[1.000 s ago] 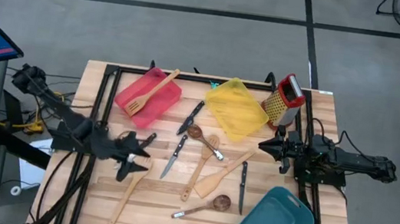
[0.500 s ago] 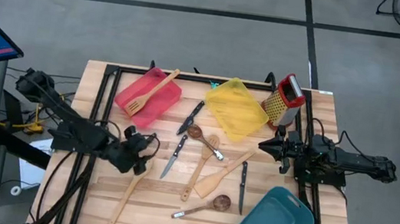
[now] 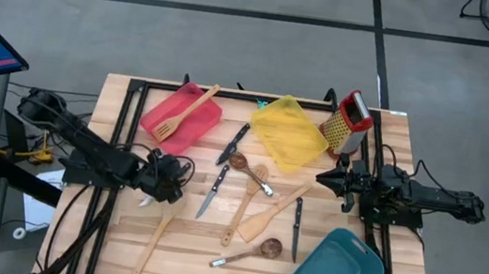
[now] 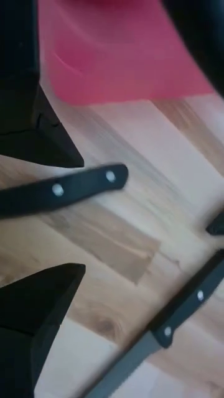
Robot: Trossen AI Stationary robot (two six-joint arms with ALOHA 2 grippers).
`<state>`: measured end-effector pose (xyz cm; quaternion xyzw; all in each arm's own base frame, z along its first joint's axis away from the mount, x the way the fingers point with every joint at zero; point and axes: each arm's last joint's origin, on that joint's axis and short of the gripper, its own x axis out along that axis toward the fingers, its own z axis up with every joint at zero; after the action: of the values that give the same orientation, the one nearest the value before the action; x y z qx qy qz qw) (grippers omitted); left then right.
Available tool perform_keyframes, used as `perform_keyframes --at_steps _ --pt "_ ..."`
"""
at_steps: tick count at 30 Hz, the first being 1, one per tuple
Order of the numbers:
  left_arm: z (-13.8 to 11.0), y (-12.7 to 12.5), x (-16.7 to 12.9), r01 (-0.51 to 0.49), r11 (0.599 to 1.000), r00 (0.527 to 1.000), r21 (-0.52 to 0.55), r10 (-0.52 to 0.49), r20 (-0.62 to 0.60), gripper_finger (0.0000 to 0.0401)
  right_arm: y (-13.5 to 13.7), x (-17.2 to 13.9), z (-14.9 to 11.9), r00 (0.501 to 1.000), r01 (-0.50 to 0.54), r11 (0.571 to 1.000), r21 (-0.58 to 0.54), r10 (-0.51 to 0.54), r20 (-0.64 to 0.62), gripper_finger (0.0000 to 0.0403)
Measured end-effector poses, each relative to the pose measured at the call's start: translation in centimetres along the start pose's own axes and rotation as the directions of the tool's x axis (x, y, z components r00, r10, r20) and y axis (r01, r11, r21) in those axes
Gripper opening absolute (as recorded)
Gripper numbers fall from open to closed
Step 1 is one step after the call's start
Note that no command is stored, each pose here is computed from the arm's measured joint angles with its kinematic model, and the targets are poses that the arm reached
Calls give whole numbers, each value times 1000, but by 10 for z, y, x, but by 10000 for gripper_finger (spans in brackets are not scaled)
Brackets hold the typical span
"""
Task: Pick & Place Kitchen Items
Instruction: Put the left black knife into the yellow bin
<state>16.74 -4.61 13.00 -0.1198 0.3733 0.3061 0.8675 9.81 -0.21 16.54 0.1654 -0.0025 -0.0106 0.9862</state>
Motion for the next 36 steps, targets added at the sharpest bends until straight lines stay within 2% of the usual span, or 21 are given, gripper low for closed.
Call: perform_keyframes --at_steps 9,21,24,32,36 --pt "-15 13 5 43 993 999 -112 -39 34 246 0 0 0 1000 0 1000 0 0 0 72" --pt "-30 15 19 -34 998 999 -47 34 -1 237 0 0 0 1000 0 1000 0 0 0 72" --pt "-32 15 21 -47 998 999 -35 47 -6 207 0 0 0 1000 0 1000 0 0 0 72" --pt "-32 14 22 -37 998 999 -42 37 -3 93 0 0 0 1000 0 1000 0 0 0 72" --pt "-31 13 22 -31 998 1000 -48 31 4 57 0 0 0 1000 0 1000 0 0 0 72"
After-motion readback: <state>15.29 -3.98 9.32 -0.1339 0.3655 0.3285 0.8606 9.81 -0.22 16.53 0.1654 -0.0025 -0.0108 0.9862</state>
